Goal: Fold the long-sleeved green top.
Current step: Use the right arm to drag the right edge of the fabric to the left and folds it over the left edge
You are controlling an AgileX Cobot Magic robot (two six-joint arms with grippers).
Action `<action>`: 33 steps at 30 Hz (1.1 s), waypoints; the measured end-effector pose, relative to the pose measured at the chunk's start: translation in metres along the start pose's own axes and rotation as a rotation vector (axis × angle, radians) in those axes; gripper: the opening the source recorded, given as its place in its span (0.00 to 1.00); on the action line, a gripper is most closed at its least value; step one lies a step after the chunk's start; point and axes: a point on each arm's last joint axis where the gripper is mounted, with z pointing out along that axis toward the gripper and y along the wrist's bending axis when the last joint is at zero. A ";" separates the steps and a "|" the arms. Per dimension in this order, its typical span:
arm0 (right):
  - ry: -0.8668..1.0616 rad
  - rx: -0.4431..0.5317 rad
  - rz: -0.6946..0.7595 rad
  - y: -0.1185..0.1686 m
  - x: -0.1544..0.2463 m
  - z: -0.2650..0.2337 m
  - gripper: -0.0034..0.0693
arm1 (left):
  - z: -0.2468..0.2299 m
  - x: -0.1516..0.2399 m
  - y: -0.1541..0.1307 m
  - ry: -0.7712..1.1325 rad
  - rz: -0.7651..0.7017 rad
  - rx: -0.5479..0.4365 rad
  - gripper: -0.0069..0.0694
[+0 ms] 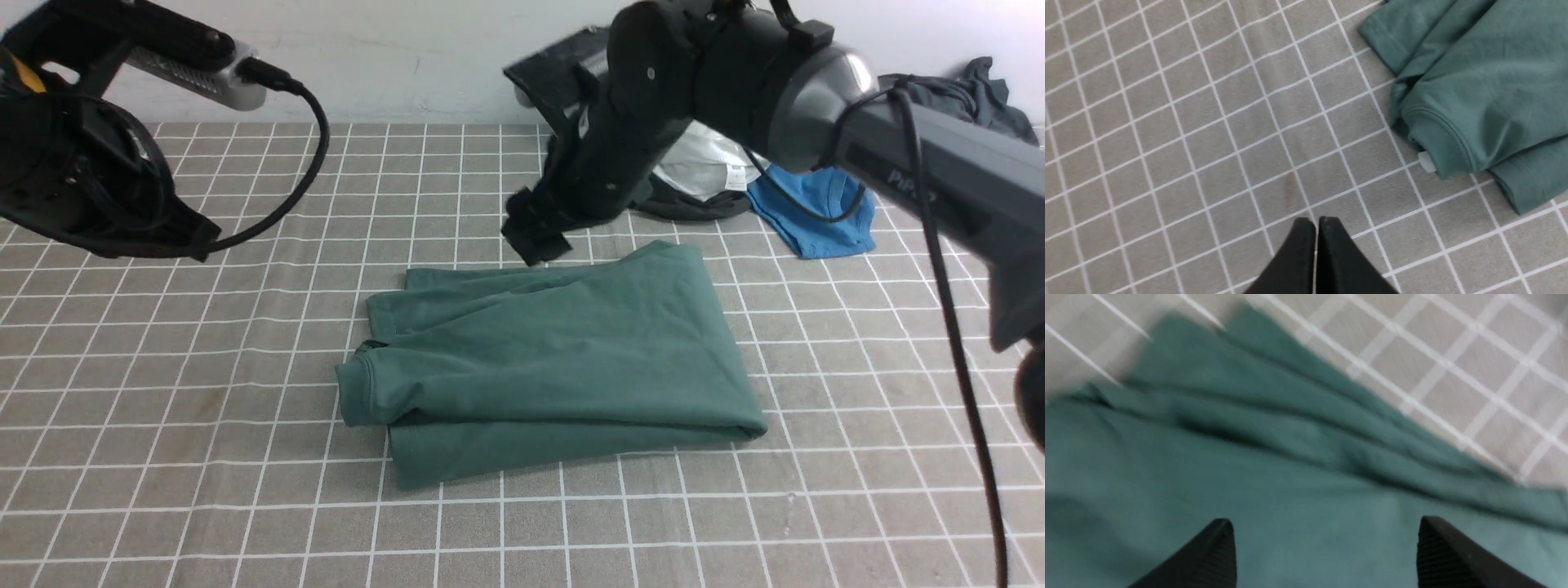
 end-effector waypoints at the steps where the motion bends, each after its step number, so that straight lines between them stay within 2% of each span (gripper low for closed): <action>1: 0.085 0.020 -0.001 -0.008 0.010 0.012 0.76 | 0.015 -0.002 -0.002 0.024 -0.024 0.039 0.08; 2: 0.089 0.023 -0.001 -0.010 0.011 0.013 0.75 | 0.017 -0.002 -0.003 0.029 -0.029 0.046 0.08; 4: 0.192 0.056 0.017 -0.029 0.026 0.029 0.72 | 0.050 -0.007 -0.012 0.072 -0.081 0.154 0.08; 5: 0.198 0.058 0.021 -0.031 0.027 0.030 0.71 | 0.053 -0.007 -0.014 0.073 -0.080 0.163 0.08; 8: 0.232 0.087 0.098 -0.063 0.040 0.036 0.64 | 0.102 -0.011 -0.044 0.132 0.012 0.299 0.08; 9: 0.232 0.087 0.103 -0.065 0.041 0.036 0.64 | 0.105 -0.011 -0.047 0.134 0.017 0.307 0.08; 12: 0.233 0.063 0.183 -0.087 0.050 0.038 0.53 | 0.157 -0.004 -0.074 0.215 0.096 0.345 0.08; 15: 0.245 0.021 0.232 -0.094 0.057 0.048 0.42 | 0.198 0.012 -0.080 0.322 0.104 0.329 0.08; 16: 0.246 0.019 0.235 -0.094 0.058 0.049 0.40 | 0.200 0.013 -0.080 0.328 0.101 0.330 0.08; 17: 0.258 -0.002 0.245 -0.094 0.061 0.057 0.35 | 0.208 0.016 -0.080 0.352 0.095 0.325 0.08; 19: 0.276 -0.027 0.256 -0.092 0.064 0.068 0.29 | 0.210 0.015 -0.080 0.360 0.090 0.320 0.08; 20: 0.290 -0.050 0.267 -0.090 0.068 0.079 0.23 | 0.210 0.015 -0.079 0.368 0.094 0.318 0.08; 24: 0.280 -0.076 0.282 -0.089 0.067 0.081 0.14 | 0.207 0.013 -0.079 0.360 0.096 0.315 0.08; 30: 0.205 -0.087 0.254 -0.092 0.050 0.067 0.08 | 0.181 0.007 -0.074 0.310 0.133 0.286 0.08; 33: 0.093 -0.048 0.221 -0.098 0.028 0.028 0.07 | 0.135 -0.009 -0.069 0.185 0.146 0.261 0.08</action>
